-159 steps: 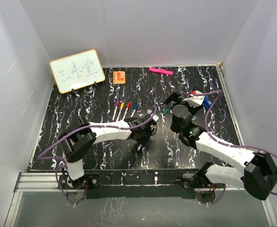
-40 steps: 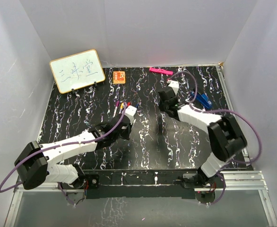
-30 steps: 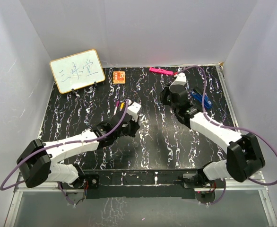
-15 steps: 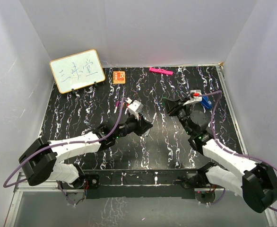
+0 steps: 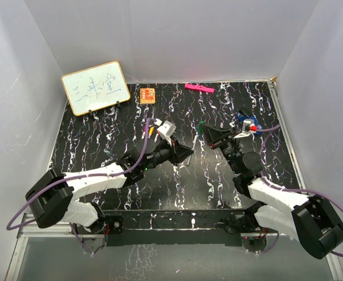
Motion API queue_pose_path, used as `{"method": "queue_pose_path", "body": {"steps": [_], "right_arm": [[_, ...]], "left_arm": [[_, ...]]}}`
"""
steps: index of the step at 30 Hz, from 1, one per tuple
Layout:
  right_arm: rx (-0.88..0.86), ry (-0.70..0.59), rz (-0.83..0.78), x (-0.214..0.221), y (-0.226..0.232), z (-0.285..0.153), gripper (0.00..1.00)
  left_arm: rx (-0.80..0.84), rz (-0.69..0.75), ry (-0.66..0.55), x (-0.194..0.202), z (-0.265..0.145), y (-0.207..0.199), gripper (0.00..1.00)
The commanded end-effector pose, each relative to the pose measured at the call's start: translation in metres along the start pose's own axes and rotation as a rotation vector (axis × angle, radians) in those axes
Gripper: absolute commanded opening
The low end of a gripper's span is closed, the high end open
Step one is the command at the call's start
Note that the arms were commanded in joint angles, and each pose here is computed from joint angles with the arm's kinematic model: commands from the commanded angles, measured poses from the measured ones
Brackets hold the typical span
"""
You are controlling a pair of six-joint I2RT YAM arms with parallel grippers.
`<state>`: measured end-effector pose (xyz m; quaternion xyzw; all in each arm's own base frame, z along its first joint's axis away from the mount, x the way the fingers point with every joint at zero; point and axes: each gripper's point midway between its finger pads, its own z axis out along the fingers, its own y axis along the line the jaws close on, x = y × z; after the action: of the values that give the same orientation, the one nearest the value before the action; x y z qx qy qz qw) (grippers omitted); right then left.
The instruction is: Insert the pens into the pen caps
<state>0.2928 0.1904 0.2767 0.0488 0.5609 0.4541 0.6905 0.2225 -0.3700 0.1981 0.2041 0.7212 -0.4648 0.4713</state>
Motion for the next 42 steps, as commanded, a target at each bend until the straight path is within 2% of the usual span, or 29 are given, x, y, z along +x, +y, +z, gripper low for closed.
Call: {"method": "queue_pose_path", "body": {"steps": [1, 24, 42], "right_arm": [[-0.120, -0.101, 0.038, -0.026, 0.028, -0.001, 0.00], [-0.110, -0.069, 0.044, -0.015, 0.022, 0.001, 0.00], [-0.106, -0.047, 0.050, -0.008, 0.020, -0.001, 0.00]], "left_arm": [[0.026, -0.005, -0.050, -0.015, 0.003, -0.006, 0.00], [0.075, 0.010, -0.051, -0.020, 0.004, -0.016, 0.00], [0.043, 0.015, -0.073, -0.022, 0.002, -0.011, 0.00]]}}
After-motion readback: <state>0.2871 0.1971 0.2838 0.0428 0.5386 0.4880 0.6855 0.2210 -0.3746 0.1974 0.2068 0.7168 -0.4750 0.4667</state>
